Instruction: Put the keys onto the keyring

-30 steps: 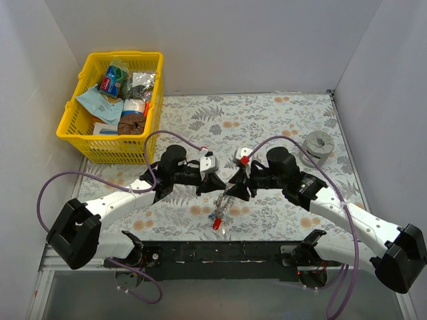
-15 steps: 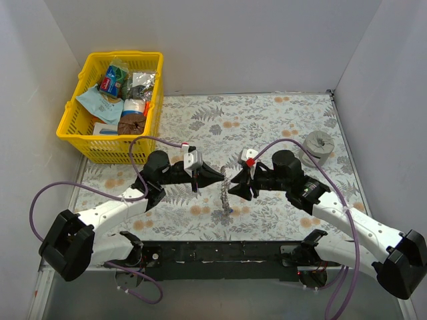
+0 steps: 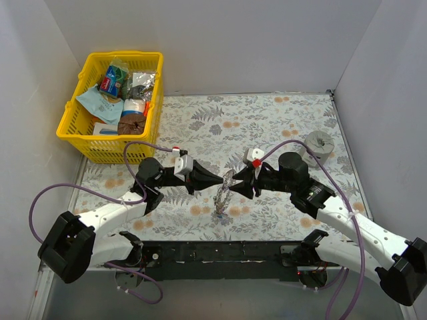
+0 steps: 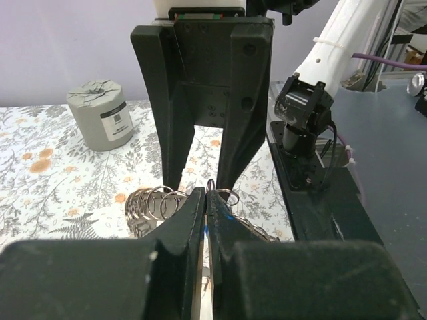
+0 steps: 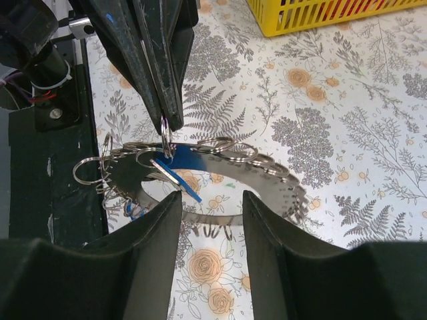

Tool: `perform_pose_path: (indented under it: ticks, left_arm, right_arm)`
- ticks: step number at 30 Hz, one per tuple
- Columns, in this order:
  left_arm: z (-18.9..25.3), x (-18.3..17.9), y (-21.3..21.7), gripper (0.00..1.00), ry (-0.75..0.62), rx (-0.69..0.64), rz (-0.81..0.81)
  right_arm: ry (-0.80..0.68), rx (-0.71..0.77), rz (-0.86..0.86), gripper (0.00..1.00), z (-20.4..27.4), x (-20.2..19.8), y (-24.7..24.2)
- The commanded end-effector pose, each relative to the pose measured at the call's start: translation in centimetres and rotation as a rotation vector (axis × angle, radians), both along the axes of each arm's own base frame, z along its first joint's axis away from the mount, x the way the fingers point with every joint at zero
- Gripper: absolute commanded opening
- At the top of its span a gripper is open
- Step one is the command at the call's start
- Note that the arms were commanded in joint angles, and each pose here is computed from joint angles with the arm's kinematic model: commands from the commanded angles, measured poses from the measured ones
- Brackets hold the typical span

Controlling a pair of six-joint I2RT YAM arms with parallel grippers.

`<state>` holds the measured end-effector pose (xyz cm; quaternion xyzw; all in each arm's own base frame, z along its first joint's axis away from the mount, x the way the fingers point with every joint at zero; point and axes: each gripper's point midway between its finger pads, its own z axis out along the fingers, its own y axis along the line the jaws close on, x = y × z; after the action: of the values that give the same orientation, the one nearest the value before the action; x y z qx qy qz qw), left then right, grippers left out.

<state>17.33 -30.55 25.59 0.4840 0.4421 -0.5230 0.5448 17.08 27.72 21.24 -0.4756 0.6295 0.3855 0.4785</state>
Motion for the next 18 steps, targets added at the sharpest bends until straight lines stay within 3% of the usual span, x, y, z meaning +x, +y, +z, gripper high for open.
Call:
perform_pose_path:
  ticks: [1, 18]
  left_arm:
    - [2.4, -1.0, 0.6, 0.0, -0.072, -0.085, -0.026]
    - [3.0, -1.0, 0.5, 0.0, -0.048, -0.134, -0.043]
  right_arm:
    - [-0.074, 0.085, 0.003, 0.5, 3.3, 0.0, 0.1]
    - [-0.027, 0.187, 0.148, 0.46, 5.2, -2.5, 1.3]
